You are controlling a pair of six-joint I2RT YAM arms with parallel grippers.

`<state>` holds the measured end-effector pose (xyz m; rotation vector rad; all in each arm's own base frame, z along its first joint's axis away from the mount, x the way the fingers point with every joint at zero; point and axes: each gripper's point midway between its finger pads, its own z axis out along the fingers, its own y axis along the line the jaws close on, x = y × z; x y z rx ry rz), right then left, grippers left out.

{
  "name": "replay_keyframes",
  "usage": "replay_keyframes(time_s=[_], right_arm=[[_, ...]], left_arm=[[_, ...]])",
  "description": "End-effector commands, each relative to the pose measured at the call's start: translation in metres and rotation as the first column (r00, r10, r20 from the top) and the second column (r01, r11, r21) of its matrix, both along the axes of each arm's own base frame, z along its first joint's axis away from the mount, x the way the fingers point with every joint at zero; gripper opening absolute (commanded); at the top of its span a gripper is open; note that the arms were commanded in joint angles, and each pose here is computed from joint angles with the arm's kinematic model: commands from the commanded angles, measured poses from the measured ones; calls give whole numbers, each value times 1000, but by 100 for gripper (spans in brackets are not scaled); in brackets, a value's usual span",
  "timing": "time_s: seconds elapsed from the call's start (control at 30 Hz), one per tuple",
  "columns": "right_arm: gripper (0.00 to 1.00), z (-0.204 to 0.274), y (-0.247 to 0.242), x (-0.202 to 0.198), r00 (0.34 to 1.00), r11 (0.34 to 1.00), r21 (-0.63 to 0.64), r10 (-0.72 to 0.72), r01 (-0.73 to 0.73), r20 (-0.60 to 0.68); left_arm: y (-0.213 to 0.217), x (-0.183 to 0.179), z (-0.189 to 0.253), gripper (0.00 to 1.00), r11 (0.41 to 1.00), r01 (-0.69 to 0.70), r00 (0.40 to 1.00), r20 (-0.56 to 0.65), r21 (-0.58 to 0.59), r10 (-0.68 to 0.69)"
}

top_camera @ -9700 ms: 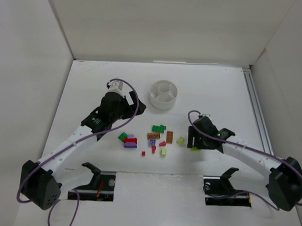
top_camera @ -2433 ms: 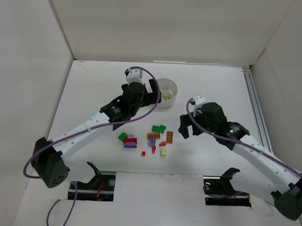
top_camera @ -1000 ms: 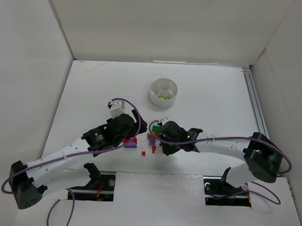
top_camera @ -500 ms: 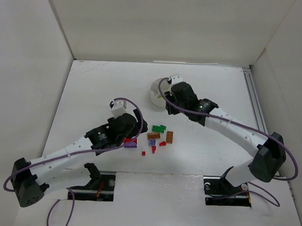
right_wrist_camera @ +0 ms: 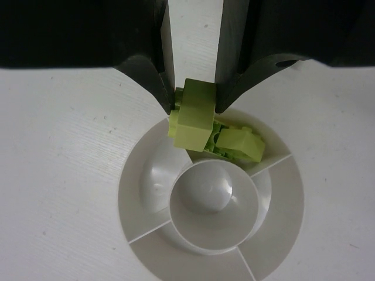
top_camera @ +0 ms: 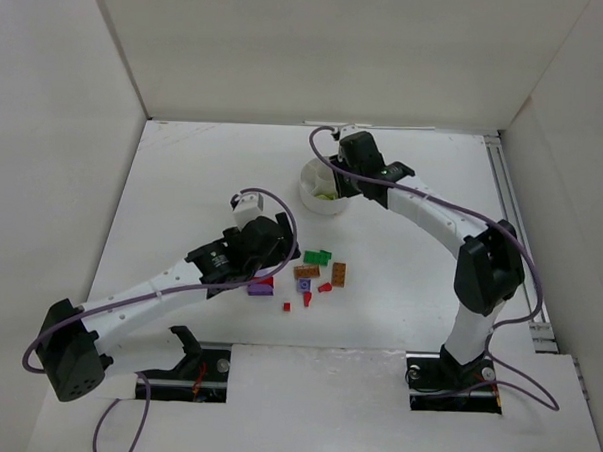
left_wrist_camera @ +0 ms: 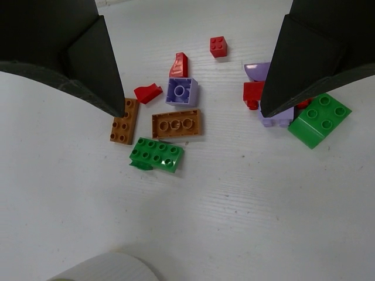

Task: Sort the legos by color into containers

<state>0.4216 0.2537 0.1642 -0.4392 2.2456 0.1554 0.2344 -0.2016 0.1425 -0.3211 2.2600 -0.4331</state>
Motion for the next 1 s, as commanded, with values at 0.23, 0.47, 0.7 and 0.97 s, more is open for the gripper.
replay_keyframes(time_s=[0.23, 0.47, 0.7, 0.97], right_arm=[[35, 8, 23, 19, 998, 997, 35, 64, -65, 15], [55, -4, 26, 21, 997, 997, 23, 71, -71, -17], [65, 4, 22, 17, 998, 998, 30, 58, -57, -10], [76, 73, 8, -8, 991, 993, 109, 25, -40, 132]], left_arm=[[-8, 10, 25, 100, 1000, 15, 998, 54, -27, -14], [-8, 10, 25, 100, 1000, 15, 998, 54, -27, -14], [-8, 8, 24, 100, 999, 22, 999, 51, -32, -21], [-26, -3, 20, 100, 984, 175, 984, 37, -42, -173]])
